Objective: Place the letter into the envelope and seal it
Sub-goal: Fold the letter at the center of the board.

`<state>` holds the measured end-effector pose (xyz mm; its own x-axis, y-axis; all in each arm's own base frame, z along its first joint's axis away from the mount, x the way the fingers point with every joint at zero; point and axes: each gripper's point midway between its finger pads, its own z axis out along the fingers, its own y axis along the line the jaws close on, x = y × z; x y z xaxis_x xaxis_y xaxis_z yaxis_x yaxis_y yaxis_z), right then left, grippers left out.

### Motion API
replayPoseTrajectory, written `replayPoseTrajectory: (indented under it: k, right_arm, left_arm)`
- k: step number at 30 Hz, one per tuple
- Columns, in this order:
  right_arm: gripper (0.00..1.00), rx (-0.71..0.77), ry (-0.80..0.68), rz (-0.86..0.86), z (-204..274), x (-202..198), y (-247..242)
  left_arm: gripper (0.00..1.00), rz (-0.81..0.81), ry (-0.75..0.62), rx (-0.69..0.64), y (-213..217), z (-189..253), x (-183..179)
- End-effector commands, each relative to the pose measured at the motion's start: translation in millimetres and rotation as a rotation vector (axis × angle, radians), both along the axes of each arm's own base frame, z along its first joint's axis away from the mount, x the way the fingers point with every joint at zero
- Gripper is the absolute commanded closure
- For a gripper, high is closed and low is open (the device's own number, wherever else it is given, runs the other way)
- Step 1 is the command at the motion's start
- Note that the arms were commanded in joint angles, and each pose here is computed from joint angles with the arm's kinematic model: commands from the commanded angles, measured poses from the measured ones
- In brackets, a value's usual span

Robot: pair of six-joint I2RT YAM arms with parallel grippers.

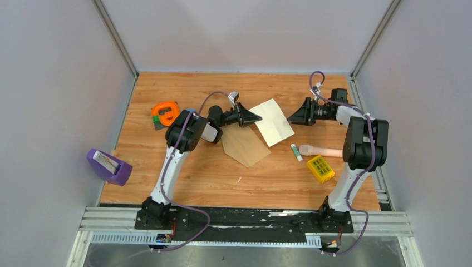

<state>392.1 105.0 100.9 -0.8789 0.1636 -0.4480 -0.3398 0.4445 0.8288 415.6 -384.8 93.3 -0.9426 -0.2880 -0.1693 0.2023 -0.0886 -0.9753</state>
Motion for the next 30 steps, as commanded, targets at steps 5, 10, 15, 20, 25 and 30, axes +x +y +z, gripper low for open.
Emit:
replayPoseTrajectory:
  k: [5,10,15,20,25,30]
  right_arm:
    - [0.36,-0.091,-0.357,0.171,67.8,26.4,-5.8]
    - [0.27,-0.16,-0.545,0.261,88.1,34.7,-2.0]
    - [0.25,-0.208,-0.649,0.375,102.3,30.8,31.2]
    - [0.24,-0.249,-0.746,0.499,103.6,15.1,70.5]
    - [0.24,-0.245,-0.779,0.549,104.3,6.4,87.6]
    - [0.25,-0.211,-0.797,0.589,103.7,-8.1,99.9]
  left_arm:
    - [1.0,-0.127,-0.237,0.021,-3.1,65.0,-13.5]
    - [1.0,-0.271,-0.33,0.102,-7.1,65.2,-27.7]
    - [1.0,-0.318,-0.409,0.208,-3.6,53.8,-32.7]
    - [1.0,-0.372,-0.548,0.388,3.9,33.9,-37.3]
    - [1.0,-0.445,-0.624,0.511,15.1,28.5,-47.5]
    - [1.0,-0.495,-0.731,0.499,20.5,41.8,-60.0]
